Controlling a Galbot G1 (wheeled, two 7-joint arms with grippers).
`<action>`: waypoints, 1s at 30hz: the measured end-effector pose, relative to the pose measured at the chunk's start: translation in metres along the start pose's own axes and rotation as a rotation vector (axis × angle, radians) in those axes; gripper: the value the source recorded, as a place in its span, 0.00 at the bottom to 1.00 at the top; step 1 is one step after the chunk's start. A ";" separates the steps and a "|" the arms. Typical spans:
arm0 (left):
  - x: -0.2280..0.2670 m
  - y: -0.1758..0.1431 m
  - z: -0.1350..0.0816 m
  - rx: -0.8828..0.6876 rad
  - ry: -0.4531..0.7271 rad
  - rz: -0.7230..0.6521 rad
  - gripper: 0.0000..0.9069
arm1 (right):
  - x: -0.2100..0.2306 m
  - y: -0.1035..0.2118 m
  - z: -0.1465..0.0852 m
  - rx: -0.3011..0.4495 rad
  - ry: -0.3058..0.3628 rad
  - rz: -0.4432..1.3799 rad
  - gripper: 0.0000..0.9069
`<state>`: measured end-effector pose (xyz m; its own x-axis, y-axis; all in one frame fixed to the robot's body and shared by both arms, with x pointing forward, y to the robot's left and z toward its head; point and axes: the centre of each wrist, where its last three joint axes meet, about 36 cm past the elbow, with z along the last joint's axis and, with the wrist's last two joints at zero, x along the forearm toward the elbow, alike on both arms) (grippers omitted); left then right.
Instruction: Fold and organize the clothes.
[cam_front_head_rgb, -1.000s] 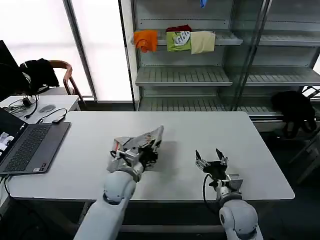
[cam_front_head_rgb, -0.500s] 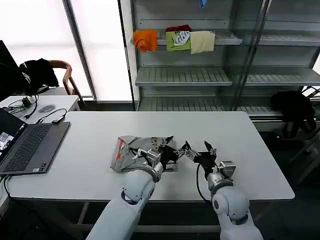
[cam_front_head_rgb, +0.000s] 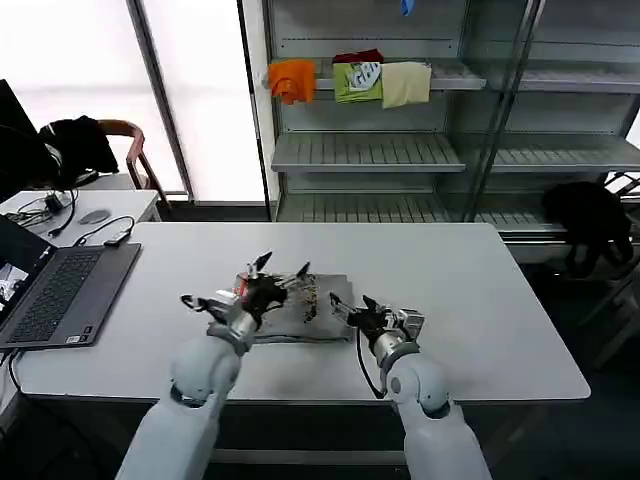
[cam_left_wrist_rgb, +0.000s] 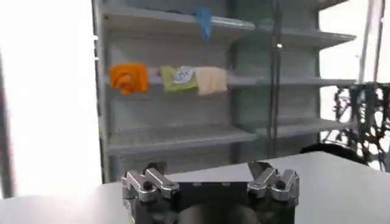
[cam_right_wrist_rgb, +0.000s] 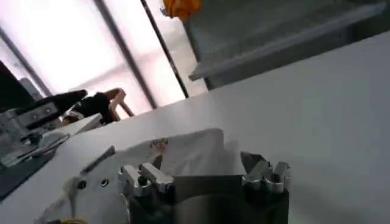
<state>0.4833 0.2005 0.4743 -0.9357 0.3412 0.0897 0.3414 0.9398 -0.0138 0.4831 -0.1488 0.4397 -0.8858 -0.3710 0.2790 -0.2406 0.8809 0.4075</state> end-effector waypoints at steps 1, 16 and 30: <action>0.004 0.008 -0.002 0.012 -0.008 -0.017 1.00 | 0.000 0.000 -0.004 -0.009 -0.007 -0.006 1.00; 0.051 0.113 -0.023 0.085 -0.088 -0.224 1.00 | 0.035 0.009 -0.026 0.065 -0.071 -0.028 1.00; 0.073 0.141 -0.022 0.090 -0.083 -0.288 1.00 | 0.021 0.014 -0.009 0.152 -0.029 0.032 1.00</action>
<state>0.4651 0.3579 0.5004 -0.9982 0.0571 0.0208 0.0550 0.9946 -0.0879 0.4645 -0.1473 0.4587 -0.9047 -0.3351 0.2633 -0.2672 0.9273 0.2622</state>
